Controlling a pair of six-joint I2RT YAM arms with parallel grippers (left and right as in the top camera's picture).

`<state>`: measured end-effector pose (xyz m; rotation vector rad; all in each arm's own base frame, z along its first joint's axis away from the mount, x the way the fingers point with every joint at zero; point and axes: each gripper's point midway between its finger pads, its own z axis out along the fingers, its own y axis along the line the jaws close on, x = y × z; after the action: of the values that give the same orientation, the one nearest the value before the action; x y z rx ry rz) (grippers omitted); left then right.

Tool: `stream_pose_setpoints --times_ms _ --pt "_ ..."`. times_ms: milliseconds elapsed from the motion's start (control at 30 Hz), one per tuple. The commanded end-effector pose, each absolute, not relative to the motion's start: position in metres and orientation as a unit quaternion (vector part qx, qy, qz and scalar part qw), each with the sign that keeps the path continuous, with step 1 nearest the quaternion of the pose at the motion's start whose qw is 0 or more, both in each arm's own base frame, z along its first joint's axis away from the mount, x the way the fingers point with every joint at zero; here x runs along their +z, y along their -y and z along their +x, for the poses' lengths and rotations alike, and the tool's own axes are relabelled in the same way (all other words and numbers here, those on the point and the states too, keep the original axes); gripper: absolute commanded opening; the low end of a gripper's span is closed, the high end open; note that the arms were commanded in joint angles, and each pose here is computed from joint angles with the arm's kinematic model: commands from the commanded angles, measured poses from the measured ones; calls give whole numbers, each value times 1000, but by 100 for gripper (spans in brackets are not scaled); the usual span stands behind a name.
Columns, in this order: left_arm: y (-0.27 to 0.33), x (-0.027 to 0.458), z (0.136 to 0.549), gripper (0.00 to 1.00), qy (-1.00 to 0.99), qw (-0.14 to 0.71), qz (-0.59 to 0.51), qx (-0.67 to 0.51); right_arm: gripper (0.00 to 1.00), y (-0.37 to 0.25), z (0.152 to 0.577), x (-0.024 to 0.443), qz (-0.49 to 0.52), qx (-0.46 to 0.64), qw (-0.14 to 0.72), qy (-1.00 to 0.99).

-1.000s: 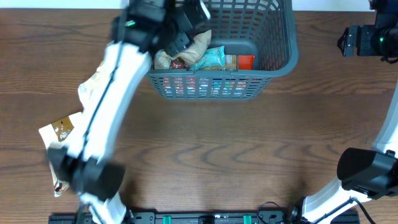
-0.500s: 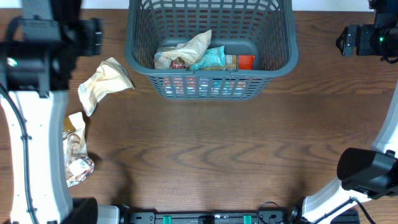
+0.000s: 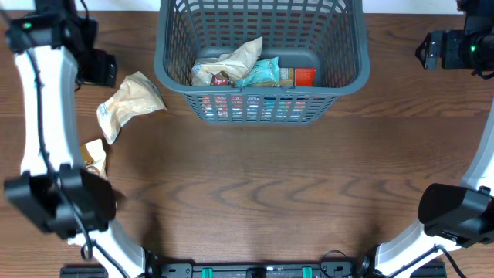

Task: Pack container
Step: 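Withdraw the left gripper back to the second beige pouch, then grasp the second beige pouch with the left gripper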

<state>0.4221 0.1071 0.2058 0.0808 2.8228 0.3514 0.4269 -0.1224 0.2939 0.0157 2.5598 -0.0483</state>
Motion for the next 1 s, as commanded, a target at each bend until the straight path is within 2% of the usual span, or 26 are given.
stream_pose_setpoints --times_ms 0,233,500,733,967 --pt "-95 157 430 92 -982 92 146 82 99 123 428 290 4 -12 283 -959" --pt "-74 111 432 92 -975 53 216 5 99 123 428 290 1 -14 283 -959" --pt "-82 85 417 92 -976 12 217 -16 99 126 427 289 3 -22 280 -960" --pt "-96 60 407 92 -979 0 202 -22 99 127 426 289 5 -26 277 -961" --pt "-100 36 413 92 -977 20 212 -12 99 127 426 289 5 -26 277 -961"
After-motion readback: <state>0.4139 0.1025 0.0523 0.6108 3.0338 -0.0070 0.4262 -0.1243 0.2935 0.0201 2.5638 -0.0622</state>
